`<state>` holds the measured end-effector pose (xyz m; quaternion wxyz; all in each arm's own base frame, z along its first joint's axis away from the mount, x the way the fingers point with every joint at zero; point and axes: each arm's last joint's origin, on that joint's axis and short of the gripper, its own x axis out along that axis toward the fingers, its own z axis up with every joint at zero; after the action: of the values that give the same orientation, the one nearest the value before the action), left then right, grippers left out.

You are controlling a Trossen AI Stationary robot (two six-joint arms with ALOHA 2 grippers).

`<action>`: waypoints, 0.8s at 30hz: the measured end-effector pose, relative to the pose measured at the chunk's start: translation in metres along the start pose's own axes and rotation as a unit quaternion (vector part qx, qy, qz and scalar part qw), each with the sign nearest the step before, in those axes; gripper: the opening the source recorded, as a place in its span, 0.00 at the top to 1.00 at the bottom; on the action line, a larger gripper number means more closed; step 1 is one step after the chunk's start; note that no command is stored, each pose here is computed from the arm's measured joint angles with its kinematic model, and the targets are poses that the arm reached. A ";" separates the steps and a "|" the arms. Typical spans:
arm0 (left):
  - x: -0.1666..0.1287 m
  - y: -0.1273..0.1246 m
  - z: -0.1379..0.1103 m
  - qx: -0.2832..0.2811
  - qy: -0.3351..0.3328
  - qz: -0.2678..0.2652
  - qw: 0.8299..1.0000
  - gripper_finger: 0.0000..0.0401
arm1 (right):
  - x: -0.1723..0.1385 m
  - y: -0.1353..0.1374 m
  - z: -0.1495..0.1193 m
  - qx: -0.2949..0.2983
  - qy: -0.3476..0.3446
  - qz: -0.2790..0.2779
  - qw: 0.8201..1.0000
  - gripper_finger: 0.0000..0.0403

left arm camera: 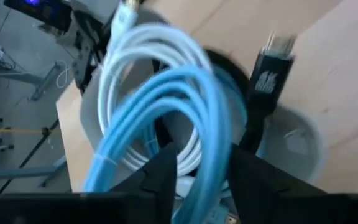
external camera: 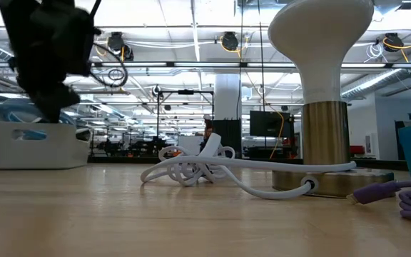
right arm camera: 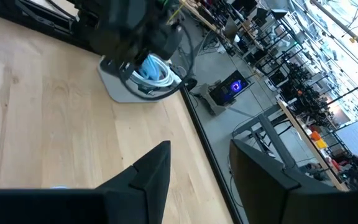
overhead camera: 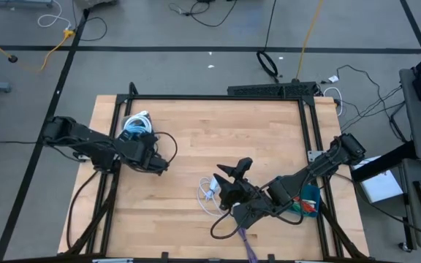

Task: Pick & Place USB Port
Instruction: Put the light blue HDMI cable into the gray bin

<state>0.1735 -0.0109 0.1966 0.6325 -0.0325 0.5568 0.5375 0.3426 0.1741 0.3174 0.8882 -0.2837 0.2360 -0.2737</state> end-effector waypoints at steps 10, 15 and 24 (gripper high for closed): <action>-0.005 -0.004 -0.001 -0.035 -0.092 0.003 0.995 0.63 | 0.000 0.000 0.001 0.002 -0.003 0.000 1.000 0.62; -0.034 0.000 0.013 -0.059 -0.144 -0.034 0.987 0.70 | 0.000 0.000 0.001 0.001 -0.003 0.000 1.000 0.62; -0.060 0.028 0.017 -0.105 -0.074 -0.051 0.990 0.89 | 0.000 0.000 0.001 0.002 -0.003 0.000 1.000 0.62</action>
<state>0.1767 -0.0266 0.2629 0.6914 -0.0873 0.4467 0.5611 0.3431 0.1746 0.3183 0.8893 -0.2832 0.2329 -0.2733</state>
